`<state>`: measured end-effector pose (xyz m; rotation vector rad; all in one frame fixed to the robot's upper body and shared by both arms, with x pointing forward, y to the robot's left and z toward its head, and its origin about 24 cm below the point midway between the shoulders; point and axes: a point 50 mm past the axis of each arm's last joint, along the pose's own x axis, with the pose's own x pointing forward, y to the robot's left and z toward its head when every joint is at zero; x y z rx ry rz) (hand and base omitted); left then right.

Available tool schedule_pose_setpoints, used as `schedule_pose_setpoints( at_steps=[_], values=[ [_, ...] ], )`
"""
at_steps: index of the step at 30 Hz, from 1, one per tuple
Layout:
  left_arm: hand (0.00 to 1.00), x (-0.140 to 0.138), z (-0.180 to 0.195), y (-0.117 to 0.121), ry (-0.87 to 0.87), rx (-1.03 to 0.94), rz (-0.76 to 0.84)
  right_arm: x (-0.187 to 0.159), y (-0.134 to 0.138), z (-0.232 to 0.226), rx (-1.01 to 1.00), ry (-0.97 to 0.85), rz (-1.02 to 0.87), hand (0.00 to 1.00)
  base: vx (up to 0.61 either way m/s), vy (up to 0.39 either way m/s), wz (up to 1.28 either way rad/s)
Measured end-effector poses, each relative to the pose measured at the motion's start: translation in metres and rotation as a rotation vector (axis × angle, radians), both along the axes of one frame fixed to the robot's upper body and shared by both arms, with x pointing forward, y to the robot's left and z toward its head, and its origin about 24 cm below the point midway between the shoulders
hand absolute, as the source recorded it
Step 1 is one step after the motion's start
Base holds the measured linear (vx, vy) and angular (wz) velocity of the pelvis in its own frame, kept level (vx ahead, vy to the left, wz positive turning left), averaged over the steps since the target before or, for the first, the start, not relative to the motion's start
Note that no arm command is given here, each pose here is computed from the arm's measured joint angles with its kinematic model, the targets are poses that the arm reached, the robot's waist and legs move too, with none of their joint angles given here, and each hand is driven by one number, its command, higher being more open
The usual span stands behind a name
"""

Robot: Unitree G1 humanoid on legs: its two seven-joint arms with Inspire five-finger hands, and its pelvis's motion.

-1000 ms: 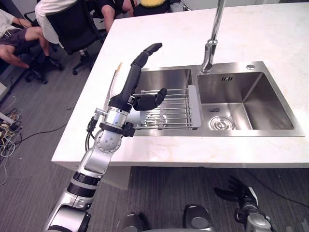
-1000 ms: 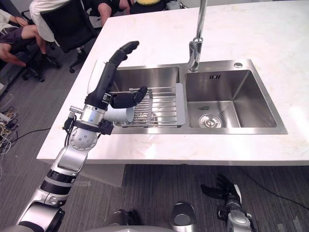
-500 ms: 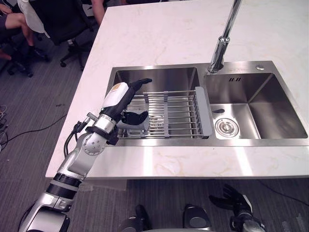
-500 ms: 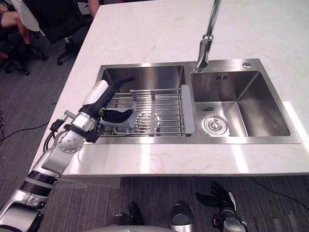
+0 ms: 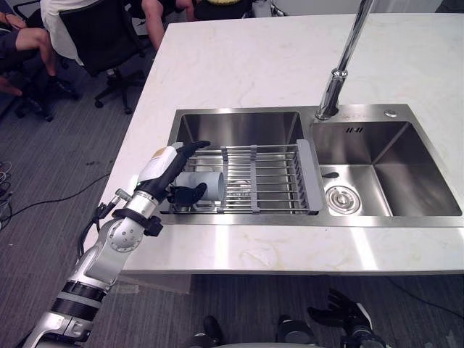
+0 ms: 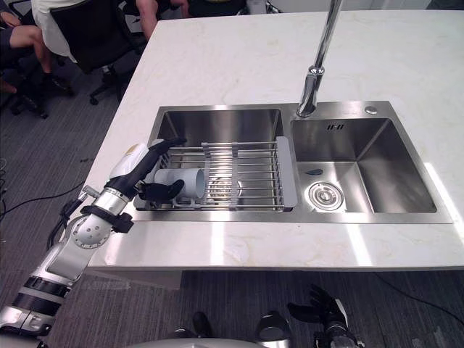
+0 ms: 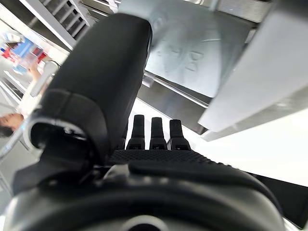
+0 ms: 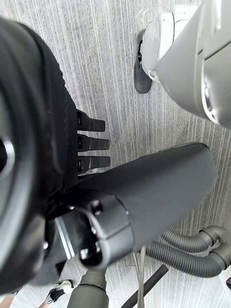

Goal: Walk over to the sink, pick up the cup, carry it to the dishwasher, place the cup inside the dishwasher, then close the dishwasher door

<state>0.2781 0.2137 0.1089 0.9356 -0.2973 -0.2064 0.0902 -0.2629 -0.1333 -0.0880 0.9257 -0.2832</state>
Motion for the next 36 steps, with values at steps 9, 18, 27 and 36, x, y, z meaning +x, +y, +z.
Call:
schedule_pose_setpoints(
  at_steps=[9,18,27,36],
  values=[
    [0.9,-0.01,-0.013,0.012,0.031,-0.077,0.074,-0.002,0.002,-0.001,-0.013,0.014,0.024,0.9,-0.05,0.008,0.05],
    [0.9,-0.005,-0.01,-0.002,0.006,0.054,0.018,0.0,0.004,-0.001,-0.007,0.011,0.03,0.9,0.03,0.007,-0.01],
    [0.9,0.006,-0.006,-0.034,-0.041,0.219,-0.105,0.004,0.005,0.0,-0.009,0.001,0.032,0.9,0.0,0.014,-0.1],
    [0.3,0.033,-0.008,-0.041,-0.003,0.38,-0.112,0.012,0.007,0.001,-0.01,-0.013,0.046,0.9,-0.02,0.032,-0.09]
  ],
)
